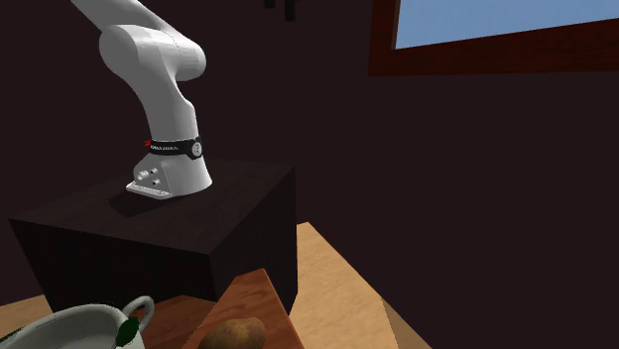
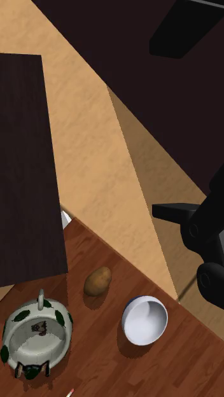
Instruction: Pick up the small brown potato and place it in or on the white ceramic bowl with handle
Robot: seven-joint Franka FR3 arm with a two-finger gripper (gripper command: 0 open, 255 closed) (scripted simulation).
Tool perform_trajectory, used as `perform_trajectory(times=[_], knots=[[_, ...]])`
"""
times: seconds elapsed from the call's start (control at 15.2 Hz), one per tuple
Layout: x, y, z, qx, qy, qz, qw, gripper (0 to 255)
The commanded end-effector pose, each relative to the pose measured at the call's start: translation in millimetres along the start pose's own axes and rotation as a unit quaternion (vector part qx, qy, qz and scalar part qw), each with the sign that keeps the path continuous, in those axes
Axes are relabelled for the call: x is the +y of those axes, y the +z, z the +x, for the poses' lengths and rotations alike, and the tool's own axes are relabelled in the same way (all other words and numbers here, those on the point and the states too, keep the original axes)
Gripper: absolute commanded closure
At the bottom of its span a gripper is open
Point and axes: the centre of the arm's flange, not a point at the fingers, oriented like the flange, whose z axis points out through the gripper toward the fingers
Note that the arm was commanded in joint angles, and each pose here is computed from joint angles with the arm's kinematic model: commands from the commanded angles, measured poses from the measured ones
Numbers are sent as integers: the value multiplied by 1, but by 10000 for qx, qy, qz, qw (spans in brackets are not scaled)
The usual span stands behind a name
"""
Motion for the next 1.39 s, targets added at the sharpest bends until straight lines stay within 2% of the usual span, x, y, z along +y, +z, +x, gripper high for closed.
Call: perform_trajectory(times=[0.0, 1.32], knots=[[0, 0, 0, 0, 0, 0, 10000, 0], [154, 216, -5, 246, -801, 63, 9965, 0]])
